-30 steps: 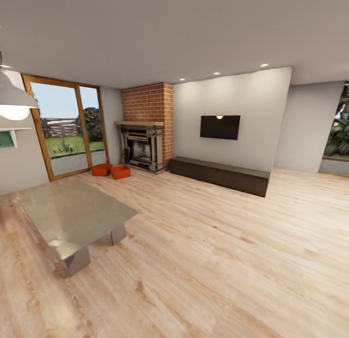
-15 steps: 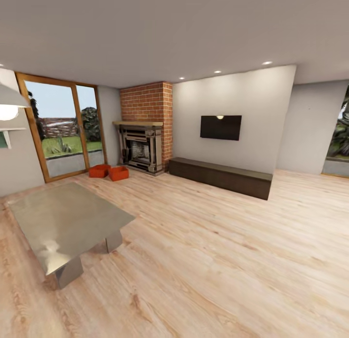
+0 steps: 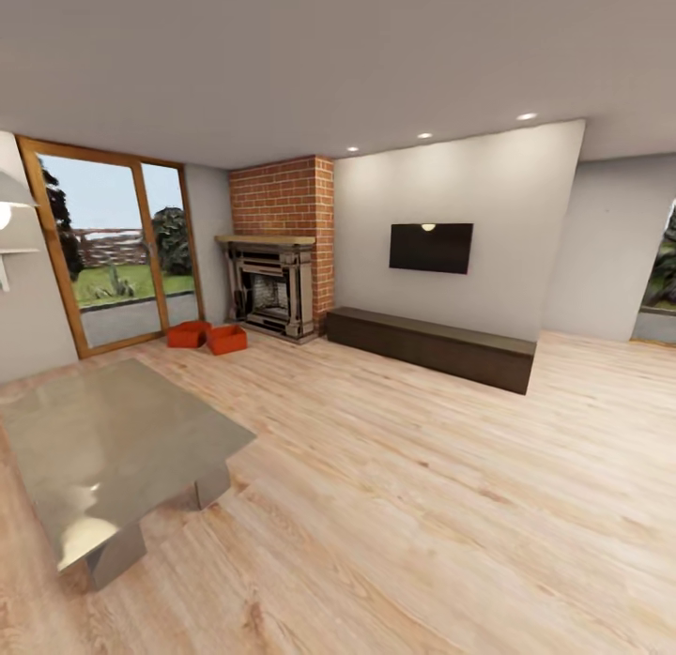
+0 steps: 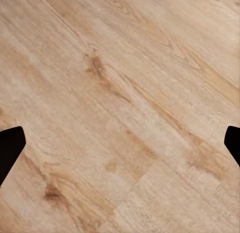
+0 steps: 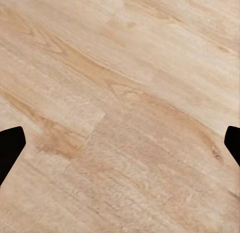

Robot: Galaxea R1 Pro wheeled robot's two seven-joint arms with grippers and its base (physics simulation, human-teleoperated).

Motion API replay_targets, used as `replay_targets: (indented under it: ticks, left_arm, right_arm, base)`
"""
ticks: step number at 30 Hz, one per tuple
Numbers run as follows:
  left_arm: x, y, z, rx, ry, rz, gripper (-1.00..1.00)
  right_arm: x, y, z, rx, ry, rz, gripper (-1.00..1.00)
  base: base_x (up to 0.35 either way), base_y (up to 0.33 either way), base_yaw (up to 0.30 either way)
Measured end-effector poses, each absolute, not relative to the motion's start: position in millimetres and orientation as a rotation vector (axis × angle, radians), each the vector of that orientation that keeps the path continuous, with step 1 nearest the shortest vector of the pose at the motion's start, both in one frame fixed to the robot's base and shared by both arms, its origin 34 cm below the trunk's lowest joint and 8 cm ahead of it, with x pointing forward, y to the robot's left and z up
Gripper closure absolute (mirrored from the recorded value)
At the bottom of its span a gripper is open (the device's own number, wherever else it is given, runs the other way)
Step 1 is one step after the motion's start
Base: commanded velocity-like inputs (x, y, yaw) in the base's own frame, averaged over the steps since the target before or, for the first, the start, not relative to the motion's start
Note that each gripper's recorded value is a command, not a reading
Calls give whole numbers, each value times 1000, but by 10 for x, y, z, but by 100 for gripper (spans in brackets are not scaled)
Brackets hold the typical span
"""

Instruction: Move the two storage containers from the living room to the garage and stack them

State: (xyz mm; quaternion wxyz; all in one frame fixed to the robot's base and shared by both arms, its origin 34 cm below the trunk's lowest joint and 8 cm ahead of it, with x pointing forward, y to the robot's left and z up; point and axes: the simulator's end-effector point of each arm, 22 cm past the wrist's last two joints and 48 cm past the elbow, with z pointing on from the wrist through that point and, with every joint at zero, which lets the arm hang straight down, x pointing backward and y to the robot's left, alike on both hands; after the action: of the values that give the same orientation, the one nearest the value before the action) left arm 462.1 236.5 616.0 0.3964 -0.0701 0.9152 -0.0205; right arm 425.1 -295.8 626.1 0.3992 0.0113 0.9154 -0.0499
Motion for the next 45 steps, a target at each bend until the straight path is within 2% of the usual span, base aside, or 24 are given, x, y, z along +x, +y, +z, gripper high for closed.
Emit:
replay_targets:
  ticks: [13,29,45]
  left_arm:
    - [4623,2363,6160,-175,2319,-52,-100]
    - [4623,2369,6160,-177,2319,-49,-100]
    - [4623,2367,6159,-177,2319,-50,-100]
  right_arm:
    - [4252,-2956,6261,29,2317,-126,-100]
    - [4252,-2956,6261,29,2317,-126,-100]
    - [4252,-2957,6261,28,2317,-126,-100]
  base:
    - [319,-139,12]
    - [302,-209,238]
    - [270,-233,13]
